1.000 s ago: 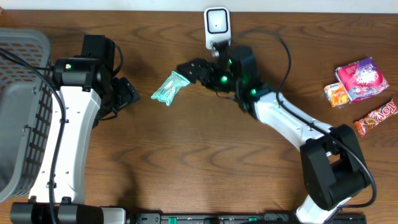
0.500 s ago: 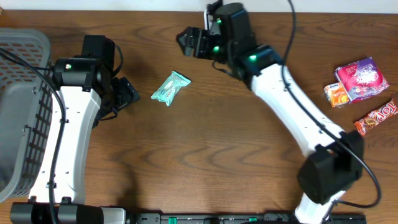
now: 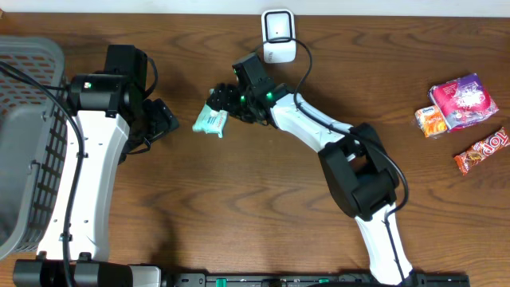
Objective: Scan the item barcode
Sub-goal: 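Move the right gripper left and grasp the green wipes pack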
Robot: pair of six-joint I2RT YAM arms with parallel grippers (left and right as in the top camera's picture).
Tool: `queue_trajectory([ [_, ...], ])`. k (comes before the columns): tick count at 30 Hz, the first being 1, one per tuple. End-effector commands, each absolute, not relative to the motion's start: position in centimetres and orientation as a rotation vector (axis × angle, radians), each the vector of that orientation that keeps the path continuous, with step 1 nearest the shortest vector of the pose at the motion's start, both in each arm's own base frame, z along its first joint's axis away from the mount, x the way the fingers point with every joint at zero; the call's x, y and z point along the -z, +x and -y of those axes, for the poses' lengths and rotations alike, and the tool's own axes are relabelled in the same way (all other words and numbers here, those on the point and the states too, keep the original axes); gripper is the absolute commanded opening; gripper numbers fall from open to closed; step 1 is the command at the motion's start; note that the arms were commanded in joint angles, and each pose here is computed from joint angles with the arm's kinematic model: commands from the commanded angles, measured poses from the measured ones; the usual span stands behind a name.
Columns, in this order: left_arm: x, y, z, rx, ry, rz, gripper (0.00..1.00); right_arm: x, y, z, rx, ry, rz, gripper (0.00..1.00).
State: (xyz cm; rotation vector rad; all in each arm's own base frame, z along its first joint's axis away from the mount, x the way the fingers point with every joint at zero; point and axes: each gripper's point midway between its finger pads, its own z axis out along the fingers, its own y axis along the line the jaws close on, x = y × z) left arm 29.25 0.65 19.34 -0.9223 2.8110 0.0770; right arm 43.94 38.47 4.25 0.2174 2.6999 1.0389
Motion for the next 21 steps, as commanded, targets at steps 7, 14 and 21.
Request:
queue_trajectory([
  [7,-19.3,29.2,-0.8,-0.087,-0.923,-2.812,0.98,0.1,42.0,-38.3,-1.006,0.365,-2.834,0.66],
  [14,-19.3,29.2,-0.8,-0.087,-0.923,-2.812,0.98,-0.8,43.2,-38.8,-1.019,0.176,-2.752,0.4],
  [21,-19.3,29.2,-0.8,-0.087,-0.923,-2.812,0.98,-1.2,42.5,-39.8,-1.049,0.019,-2.732,0.57],
])
